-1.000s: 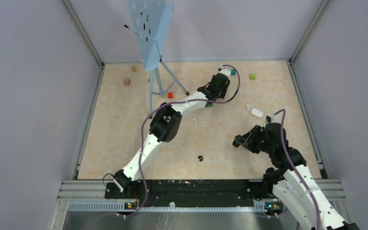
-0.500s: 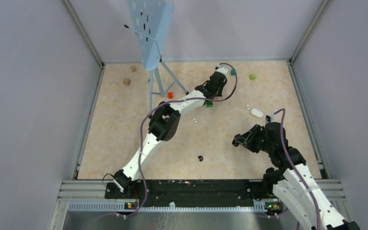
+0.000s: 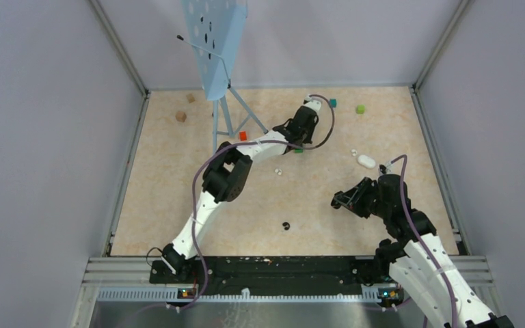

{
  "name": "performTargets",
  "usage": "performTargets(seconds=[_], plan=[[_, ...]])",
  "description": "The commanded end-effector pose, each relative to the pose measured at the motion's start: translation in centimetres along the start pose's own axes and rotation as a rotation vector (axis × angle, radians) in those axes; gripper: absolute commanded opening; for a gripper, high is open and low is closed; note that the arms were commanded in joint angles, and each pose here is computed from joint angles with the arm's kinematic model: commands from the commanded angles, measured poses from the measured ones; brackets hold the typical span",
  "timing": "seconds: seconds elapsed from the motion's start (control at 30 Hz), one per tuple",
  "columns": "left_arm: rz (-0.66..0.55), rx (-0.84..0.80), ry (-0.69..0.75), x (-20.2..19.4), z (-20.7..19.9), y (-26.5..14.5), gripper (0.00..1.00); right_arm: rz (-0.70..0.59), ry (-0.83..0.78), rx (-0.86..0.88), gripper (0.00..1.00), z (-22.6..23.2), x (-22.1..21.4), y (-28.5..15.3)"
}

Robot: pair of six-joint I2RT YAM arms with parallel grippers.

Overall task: Insert the wireless bluetooth earbuds into the charging case
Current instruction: Move the right earbud to the center of the board.

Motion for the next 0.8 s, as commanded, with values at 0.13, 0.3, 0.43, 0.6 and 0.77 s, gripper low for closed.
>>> performTargets(seconds=[0.13, 0.3, 0.43, 0.6, 0.77], plan=[[-0.076, -0.126, 0.066, 4.6, -3.7, -8.8, 0.13, -0.055, -0.049, 0.01, 0.0, 1.0, 1.5, -0.6], [-0.042, -0.167, 0.091, 4.3, -3.4, -14.7, 0.13, -0.099, -0.074, -0.019, 0.0, 0.9, 2.1, -1.3], [0.078, -0.28, 0.139, 0.8, -2.8, -19.1, 0.15, -0.105, -0.08, -0.014, 0.0, 0.9, 2.1, -1.5], [0.154, -0.43, 0.174, -4.4, -1.9, -23.7, 0.22, -0.089, -0.074, 0.002, 0.0, 0.8, 1.7, -1.3], [0.162, -0.491, 0.163, -8.6, -0.8, -25.9, 0.21, -0.079, -0.074, 0.046, 0.0, 1.5, 1.7, -1.4]])
Point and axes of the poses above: each gripper's point midway between its finger pads, its own y axis out along the fingers, its own z axis along the line the jaws close on, x = y × z, the point moved 5 cm from there along -y, back along the fingers, and after that the axes turned 5 degrees about -y, right-handed, at the moved point
